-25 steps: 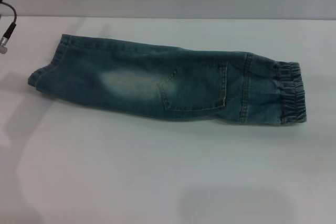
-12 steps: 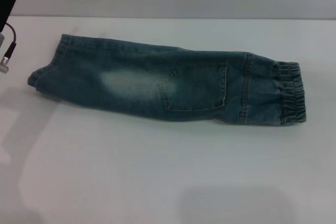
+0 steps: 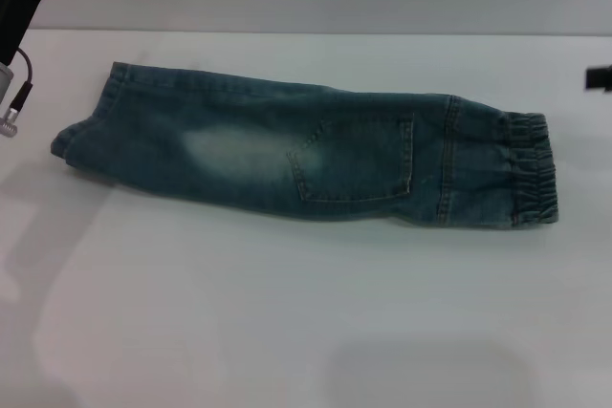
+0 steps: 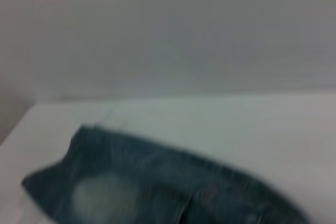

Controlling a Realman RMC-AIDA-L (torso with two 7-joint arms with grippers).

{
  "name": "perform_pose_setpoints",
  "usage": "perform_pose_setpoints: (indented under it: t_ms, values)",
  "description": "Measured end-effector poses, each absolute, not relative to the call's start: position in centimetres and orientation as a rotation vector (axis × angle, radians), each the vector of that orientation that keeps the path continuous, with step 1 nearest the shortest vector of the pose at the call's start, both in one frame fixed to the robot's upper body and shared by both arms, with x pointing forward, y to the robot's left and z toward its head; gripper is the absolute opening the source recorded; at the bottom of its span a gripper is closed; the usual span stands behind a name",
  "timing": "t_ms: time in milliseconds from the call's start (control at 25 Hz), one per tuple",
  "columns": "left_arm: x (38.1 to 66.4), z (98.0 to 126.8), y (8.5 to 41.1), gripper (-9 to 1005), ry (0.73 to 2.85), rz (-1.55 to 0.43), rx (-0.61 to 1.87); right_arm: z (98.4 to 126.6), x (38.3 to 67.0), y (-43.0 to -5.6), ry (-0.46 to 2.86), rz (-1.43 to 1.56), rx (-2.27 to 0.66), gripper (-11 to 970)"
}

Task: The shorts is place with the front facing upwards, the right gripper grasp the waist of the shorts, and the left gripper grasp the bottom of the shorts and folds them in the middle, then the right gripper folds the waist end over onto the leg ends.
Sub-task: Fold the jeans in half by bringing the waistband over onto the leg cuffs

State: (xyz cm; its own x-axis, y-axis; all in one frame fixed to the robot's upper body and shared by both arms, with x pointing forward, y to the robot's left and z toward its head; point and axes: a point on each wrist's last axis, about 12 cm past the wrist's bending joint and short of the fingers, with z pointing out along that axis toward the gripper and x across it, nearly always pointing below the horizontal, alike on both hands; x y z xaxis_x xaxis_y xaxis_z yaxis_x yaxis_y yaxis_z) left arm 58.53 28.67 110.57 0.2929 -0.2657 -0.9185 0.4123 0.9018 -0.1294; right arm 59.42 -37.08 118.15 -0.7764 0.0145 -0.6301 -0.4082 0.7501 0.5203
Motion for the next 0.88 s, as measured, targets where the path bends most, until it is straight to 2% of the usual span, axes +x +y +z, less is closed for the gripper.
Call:
perform_pose_setpoints:
  t_ms: [400,880]
  values:
    - [58.2,110.1,28.6,844,1.201,-0.444,0.146,114.9,58.9,-35.5,2.427,0.982,-0.278,451]
    - [57.9,109.8,28.5,843,1.209,-0.451,0.158,113.3,58.0,-36.4,2.538,0.908,-0.246,452]
